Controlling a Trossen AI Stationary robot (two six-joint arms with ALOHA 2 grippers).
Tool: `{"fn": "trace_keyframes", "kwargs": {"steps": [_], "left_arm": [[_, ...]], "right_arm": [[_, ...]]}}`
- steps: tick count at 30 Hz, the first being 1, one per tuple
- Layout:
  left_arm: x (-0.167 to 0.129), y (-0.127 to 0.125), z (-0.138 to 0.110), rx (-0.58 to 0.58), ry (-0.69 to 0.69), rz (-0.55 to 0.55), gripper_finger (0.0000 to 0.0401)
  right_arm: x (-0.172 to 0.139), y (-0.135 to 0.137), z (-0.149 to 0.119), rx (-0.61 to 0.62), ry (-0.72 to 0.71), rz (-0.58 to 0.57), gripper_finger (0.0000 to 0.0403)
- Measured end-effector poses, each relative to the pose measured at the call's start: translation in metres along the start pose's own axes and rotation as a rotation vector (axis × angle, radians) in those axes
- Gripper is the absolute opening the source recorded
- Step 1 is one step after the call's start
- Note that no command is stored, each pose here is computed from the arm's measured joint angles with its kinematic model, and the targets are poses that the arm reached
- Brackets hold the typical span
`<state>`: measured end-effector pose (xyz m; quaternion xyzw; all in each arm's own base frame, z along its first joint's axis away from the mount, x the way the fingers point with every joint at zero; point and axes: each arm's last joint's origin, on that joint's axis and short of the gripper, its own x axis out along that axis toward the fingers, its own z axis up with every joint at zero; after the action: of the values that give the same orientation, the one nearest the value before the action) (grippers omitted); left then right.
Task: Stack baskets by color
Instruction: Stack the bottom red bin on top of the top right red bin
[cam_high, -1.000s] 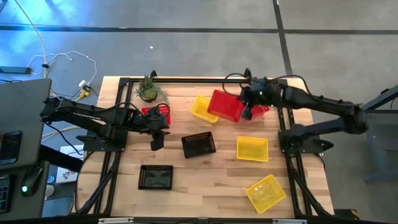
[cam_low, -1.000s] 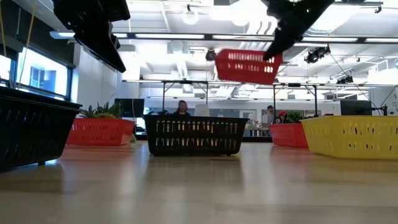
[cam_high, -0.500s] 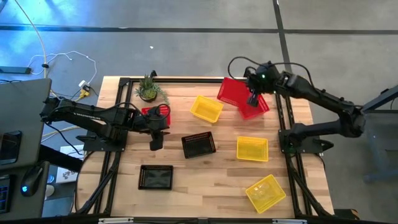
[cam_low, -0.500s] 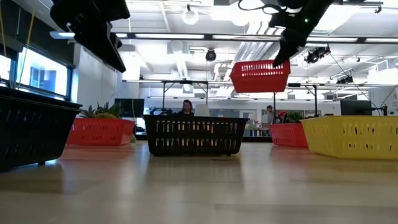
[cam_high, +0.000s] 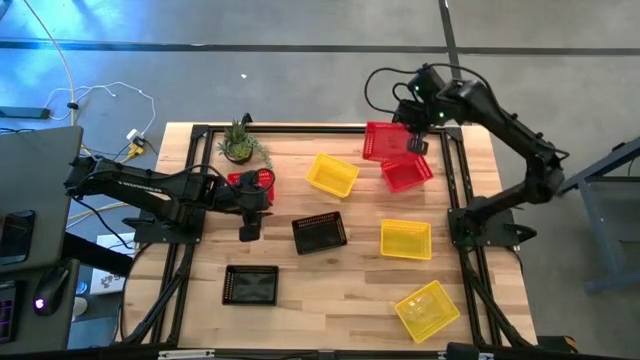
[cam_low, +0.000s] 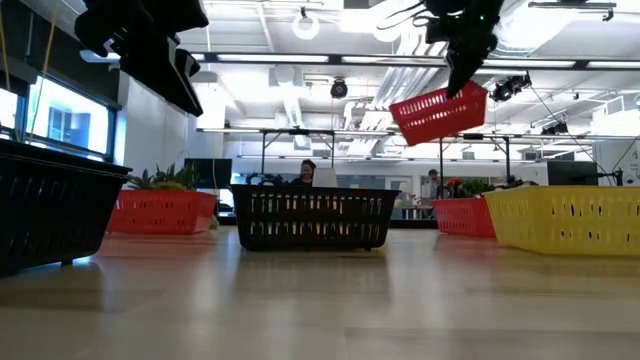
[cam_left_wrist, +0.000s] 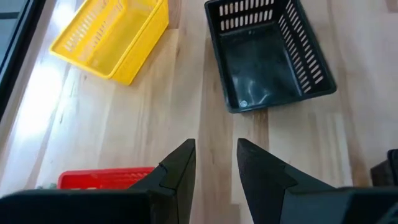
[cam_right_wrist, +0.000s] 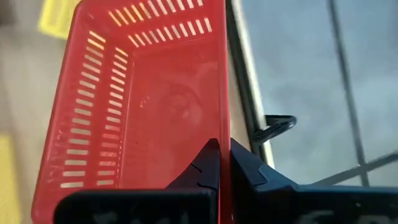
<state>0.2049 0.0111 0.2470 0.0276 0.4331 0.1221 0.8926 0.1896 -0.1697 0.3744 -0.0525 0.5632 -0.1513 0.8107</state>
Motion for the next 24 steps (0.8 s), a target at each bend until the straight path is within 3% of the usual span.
{"fn": "trace_keyframes", "kwargs": {"steps": [6, 12, 18, 24], "left_arm": [[0.0, 0.001, -0.003, 0.007, 0.027, 0.028, 0.0106], [0.0, 0.001, -0.003, 0.007, 0.027, 0.029, 0.0106], [0.0, 0.001, -0.003, 0.008, 0.03, 0.029, 0.0106], [0.0, 0.001, -0.003, 0.008, 0.03, 0.029, 0.0106]], "right_arm": [[0.002, -0.004, 0.002, -0.052, 0.089, 0.096, 0.0], [0.021, -0.003, -0.002, -0.006, 0.171, 0.097, 0.0], [0.041, 0.005, -0.018, -0.057, 0.333, 0.099, 0.0], [0.048, 0.006, -0.021, -0.108, 0.361, 0.095, 0.0]]}}
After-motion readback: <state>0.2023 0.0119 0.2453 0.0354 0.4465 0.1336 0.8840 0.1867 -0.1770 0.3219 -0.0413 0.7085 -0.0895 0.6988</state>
